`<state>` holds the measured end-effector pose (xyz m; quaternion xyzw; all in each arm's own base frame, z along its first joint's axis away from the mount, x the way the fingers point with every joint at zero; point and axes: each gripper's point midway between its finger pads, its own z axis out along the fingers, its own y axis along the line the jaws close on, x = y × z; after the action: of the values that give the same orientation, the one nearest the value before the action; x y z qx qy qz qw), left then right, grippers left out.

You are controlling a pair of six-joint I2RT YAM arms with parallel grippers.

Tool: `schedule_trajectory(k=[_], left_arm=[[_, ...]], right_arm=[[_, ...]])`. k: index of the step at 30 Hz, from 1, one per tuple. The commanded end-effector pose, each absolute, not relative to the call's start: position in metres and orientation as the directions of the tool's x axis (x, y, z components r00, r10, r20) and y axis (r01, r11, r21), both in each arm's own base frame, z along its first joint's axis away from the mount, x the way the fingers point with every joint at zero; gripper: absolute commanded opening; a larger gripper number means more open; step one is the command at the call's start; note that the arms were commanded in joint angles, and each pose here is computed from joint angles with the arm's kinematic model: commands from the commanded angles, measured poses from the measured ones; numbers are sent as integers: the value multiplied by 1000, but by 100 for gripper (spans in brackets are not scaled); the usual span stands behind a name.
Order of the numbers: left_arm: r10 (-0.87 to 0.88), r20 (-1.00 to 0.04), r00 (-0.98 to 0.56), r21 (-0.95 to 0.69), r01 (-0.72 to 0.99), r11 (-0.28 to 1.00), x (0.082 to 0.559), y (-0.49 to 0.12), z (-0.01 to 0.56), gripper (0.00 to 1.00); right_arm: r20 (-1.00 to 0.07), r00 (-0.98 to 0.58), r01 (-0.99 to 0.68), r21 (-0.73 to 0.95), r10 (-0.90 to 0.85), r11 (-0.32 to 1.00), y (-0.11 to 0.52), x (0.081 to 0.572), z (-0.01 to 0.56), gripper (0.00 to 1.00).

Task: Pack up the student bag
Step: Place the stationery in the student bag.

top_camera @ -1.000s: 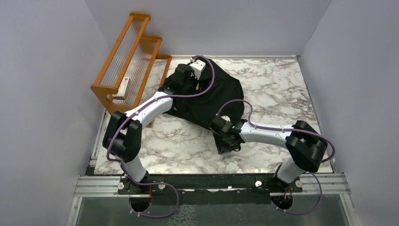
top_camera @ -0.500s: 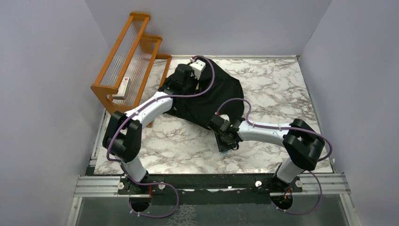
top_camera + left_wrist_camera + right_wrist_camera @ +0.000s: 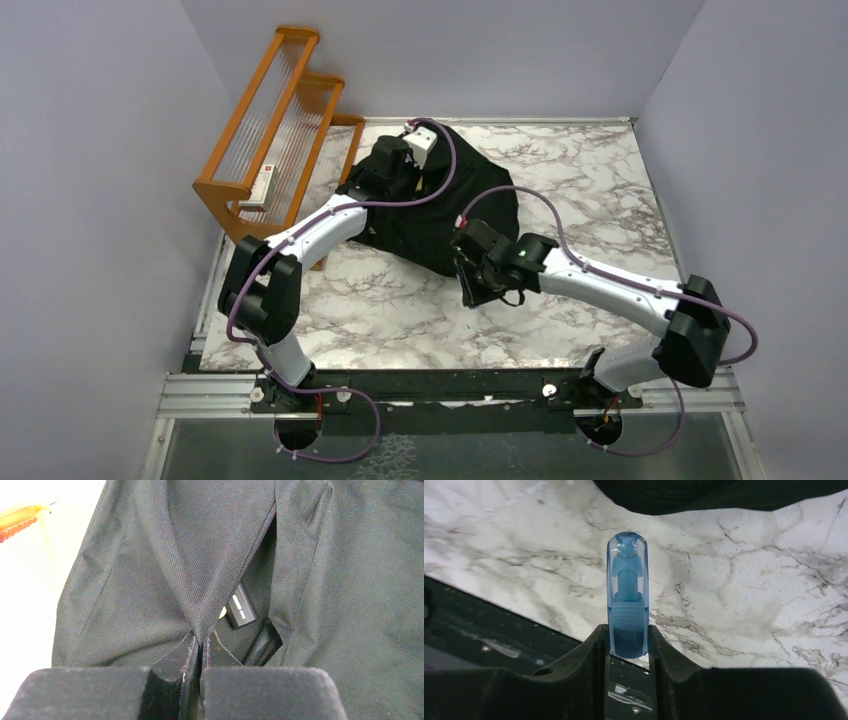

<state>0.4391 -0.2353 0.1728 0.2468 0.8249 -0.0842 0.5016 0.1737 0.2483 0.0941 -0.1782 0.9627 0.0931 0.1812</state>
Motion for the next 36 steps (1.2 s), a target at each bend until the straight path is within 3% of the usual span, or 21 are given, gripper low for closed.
schedule_trajectory(k=[1,4,16,36], left_arm=[[291,-898,-329,91,509,856,441,-244,194,0],[289,-899,-328,92,505,858,441,-243,195,0],[285,-905,-315,97,501,860,439,-241,202,0],[276,-908,-315,82,513,854,438,-245,202,0]], right_arm=[[-475,-819,-460,210,-322,863,261,175,146,23],[-525,-822,-417,288,-223,862,275,203,161,20],[-471,-879,-229,552,74,802,331,311,183,11],[-368,-900,-116,719,233,686,342,400,178,11]])
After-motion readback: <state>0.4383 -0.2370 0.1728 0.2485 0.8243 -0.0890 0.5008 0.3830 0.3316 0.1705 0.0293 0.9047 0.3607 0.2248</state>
